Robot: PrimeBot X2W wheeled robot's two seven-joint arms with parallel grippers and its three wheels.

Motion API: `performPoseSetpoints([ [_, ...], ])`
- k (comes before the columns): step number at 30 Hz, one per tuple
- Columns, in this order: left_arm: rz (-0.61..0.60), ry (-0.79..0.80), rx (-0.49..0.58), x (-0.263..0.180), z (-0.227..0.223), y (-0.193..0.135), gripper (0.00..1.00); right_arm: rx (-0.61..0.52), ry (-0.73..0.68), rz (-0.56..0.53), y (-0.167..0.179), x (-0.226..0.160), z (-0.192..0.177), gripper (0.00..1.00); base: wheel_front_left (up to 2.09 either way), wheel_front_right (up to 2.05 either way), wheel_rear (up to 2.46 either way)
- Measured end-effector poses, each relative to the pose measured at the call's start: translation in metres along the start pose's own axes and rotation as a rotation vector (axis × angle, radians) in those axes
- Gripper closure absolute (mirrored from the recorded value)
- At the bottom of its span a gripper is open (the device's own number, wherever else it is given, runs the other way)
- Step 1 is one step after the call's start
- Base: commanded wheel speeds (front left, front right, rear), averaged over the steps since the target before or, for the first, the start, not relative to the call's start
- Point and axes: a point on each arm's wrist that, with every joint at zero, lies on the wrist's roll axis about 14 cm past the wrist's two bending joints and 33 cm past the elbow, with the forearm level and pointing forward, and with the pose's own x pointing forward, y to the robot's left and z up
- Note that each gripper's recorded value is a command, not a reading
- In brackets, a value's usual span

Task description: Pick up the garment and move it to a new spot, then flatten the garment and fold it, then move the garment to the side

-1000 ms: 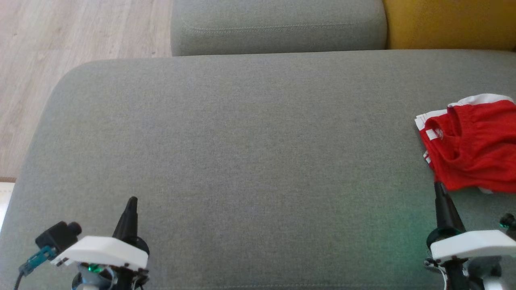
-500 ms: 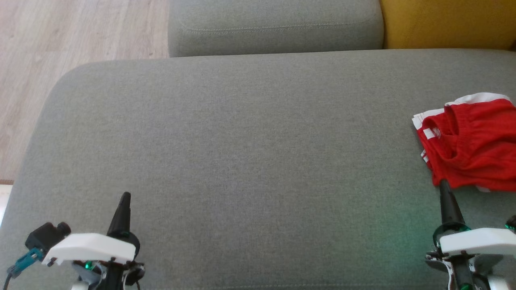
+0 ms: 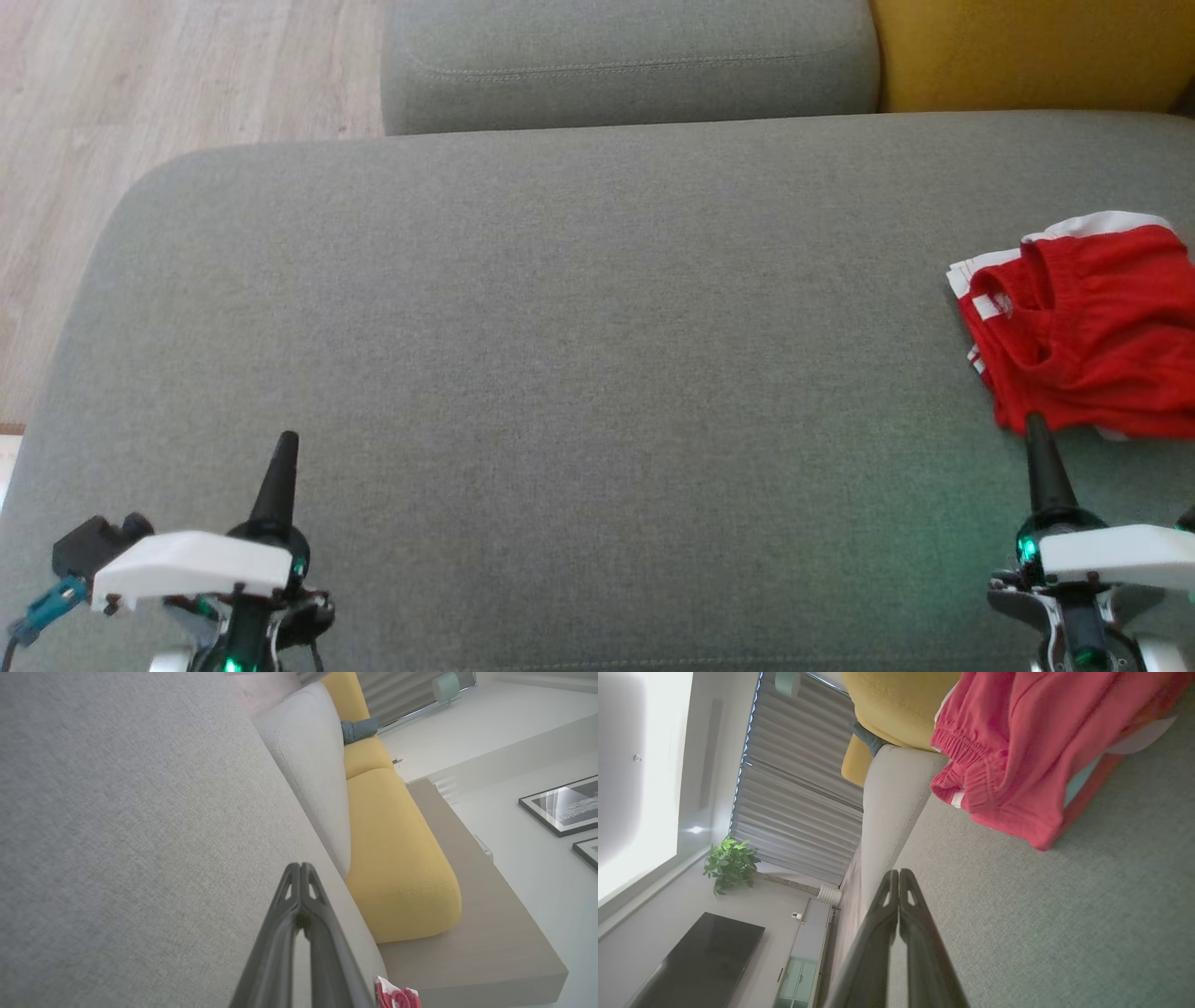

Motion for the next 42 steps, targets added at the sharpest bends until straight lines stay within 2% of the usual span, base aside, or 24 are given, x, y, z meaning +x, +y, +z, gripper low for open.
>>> performPoseSetpoints([
  [13,-0.011,-0.004,-0.163,0.002,0.002,0.0,1.0,0.153,-0.025,0.013,0.002,0.004,0.006,1.0,0.0,0.0,0.0],
  [37,-0.107,-0.033,-0.444,0.011,0.016,-0.017,1.0,0.44,-0.078,0.036,0.003,0.009,0.02,1.0,0.0,0.0,0.0],
  [42,-0.11,-0.035,-0.467,0.011,0.016,-0.017,1.0,0.46,-0.083,0.033,0.001,0.008,0.021,1.0,0.0,0.0,0.0],
])
